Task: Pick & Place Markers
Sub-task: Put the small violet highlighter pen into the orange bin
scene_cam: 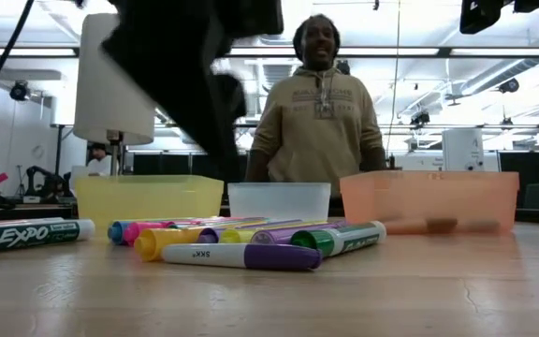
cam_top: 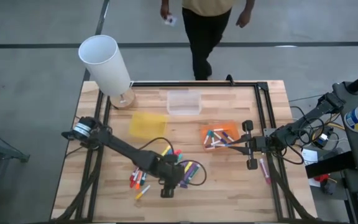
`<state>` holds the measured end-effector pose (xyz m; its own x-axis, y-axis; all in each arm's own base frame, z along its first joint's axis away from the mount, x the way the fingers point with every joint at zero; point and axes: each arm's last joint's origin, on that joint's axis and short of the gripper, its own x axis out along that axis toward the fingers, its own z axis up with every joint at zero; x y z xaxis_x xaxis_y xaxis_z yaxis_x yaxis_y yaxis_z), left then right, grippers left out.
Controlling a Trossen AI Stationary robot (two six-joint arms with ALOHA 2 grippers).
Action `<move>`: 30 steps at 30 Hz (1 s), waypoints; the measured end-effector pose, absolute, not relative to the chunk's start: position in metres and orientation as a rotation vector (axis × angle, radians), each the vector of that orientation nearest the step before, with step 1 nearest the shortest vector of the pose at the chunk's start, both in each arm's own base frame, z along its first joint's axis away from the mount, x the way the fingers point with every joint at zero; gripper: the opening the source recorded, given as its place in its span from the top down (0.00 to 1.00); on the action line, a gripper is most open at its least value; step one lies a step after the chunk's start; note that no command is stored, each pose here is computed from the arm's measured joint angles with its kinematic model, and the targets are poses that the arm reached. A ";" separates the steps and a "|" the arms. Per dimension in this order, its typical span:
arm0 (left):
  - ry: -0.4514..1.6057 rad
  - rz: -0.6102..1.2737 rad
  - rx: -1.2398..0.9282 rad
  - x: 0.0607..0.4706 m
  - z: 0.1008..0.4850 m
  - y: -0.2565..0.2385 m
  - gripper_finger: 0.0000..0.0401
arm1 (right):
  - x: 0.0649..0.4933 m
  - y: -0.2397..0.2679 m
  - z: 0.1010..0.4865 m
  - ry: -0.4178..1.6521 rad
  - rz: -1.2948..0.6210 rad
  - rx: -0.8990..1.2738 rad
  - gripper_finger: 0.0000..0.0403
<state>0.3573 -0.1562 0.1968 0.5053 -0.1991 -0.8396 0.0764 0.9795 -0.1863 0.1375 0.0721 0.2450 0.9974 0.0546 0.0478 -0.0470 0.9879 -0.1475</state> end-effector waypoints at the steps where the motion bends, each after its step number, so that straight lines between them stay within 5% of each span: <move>1: 1.042 -0.164 -0.132 0.355 0.193 -0.158 0.56 | 0.137 0.072 0.245 -0.052 0.051 -0.147 0.89; 30: 1.043 -0.159 -0.072 0.348 0.151 -0.178 0.59 | 0.137 0.072 0.245 -0.052 0.051 -0.147 0.89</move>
